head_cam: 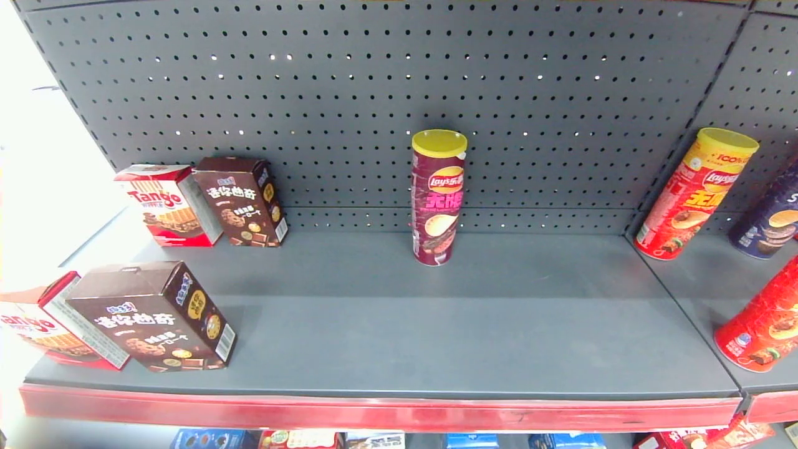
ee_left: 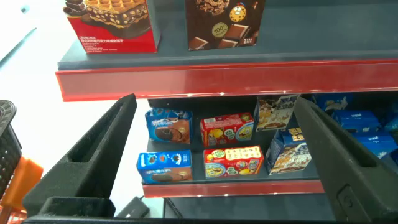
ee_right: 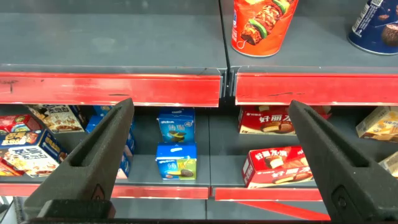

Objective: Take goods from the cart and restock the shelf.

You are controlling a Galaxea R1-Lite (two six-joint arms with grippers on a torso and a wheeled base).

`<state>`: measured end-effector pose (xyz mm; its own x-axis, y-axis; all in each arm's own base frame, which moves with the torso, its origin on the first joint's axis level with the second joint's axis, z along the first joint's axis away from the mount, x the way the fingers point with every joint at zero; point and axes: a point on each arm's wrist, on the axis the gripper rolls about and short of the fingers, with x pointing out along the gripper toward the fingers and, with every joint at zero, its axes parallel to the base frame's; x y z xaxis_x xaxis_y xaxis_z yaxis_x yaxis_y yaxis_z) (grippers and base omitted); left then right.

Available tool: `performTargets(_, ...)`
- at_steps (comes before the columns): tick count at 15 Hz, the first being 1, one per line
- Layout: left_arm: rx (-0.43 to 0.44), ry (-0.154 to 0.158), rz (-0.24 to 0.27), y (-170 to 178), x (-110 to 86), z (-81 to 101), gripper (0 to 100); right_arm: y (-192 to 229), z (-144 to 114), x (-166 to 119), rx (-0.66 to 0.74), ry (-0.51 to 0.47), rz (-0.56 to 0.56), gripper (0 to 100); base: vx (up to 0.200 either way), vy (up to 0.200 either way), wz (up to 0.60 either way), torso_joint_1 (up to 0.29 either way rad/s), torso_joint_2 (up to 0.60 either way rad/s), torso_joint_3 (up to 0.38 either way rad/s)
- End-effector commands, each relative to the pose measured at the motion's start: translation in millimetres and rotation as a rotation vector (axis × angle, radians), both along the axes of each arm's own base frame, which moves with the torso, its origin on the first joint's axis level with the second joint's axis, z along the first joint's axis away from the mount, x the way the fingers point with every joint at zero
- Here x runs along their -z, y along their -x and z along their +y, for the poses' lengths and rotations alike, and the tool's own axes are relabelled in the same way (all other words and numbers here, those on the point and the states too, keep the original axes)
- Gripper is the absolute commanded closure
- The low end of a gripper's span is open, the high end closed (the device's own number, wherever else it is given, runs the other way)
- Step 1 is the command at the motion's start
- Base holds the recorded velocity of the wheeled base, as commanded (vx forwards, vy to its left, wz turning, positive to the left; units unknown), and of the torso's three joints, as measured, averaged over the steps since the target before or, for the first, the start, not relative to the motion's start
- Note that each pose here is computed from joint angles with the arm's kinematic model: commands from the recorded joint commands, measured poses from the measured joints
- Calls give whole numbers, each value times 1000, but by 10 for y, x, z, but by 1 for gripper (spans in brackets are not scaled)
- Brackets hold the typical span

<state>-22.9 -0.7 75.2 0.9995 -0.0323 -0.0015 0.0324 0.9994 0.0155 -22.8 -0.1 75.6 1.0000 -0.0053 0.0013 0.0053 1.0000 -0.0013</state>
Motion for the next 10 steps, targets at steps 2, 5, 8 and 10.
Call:
performTargets(2, 0, 0, 2, -1, 0, 0, 0, -1, 0, -1, -1, 2, 1, 0, 0, 0, 0, 0, 0, 0)
performTargets(5, 0, 0, 2, -1, 0, 0, 0, -1, 0, -1, -1, 2, 1, 0, 0, 0, 600, 5, 5, 1)
performTargets(8, 0, 0, 2, -1, 0, 0, 0, -1, 0, -1, -1, 2, 1, 0, 0, 0, 600, 7, 6, 4)
performTargets(10, 0, 0, 2, -1, 0, 0, 0, -1, 0, -1, -1, 2, 1, 0, 0, 0, 600, 2, 2, 2)
